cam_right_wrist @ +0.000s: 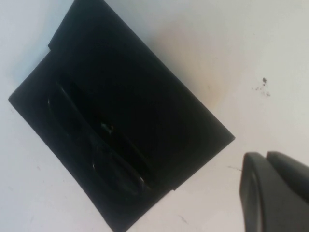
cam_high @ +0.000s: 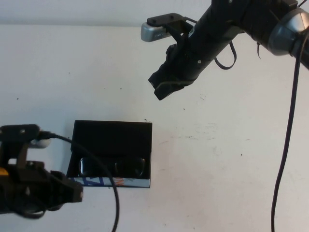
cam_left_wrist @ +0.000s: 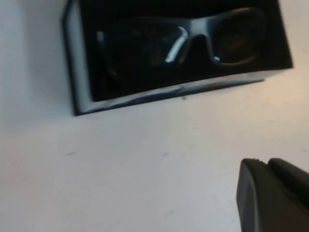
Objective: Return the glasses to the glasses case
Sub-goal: Close the glasses case
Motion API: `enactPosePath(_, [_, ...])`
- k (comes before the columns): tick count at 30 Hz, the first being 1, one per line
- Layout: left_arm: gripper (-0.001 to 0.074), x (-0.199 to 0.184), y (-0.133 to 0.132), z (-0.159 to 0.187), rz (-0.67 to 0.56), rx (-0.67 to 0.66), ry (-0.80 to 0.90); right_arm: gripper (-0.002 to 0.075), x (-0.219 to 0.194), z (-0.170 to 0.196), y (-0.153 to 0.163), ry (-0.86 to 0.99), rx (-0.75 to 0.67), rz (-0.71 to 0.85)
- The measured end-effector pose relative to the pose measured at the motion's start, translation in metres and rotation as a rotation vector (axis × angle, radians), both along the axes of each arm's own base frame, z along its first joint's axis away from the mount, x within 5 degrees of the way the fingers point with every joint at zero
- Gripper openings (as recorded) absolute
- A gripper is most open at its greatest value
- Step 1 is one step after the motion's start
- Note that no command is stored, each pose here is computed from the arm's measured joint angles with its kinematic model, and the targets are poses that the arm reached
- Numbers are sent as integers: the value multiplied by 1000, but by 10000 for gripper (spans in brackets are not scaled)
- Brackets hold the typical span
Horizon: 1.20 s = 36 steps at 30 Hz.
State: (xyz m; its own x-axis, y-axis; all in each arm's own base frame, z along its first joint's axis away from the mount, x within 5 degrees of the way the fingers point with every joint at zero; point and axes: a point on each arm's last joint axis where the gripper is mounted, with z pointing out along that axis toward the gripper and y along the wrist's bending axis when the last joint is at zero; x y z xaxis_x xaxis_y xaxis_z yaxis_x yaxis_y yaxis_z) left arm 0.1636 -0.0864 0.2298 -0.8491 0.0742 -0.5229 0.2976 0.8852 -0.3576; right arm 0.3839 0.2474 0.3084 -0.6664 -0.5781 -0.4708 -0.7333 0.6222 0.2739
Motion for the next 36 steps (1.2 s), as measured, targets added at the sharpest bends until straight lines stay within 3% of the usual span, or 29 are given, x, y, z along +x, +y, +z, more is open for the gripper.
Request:
enactPosePath(4, [-4, 15, -17, -6, -136, -38, 61, -11, 1, -1, 0, 0, -4, 0])
enactPosePath(13, [-4, 39, -35, -50, -252, -80, 160, -11, 15, -12, 8, -36, 29, -28])
enactPosePath(23, [-4, 54, -40, -82, -256, -63, 174, -11, 41, -41, 27, 1, 93, -34])
enactPosePath(36, [-4, 63, -40, -85, -248, -34, 98, -11, 57, -101, 46, 132, 165, -64])
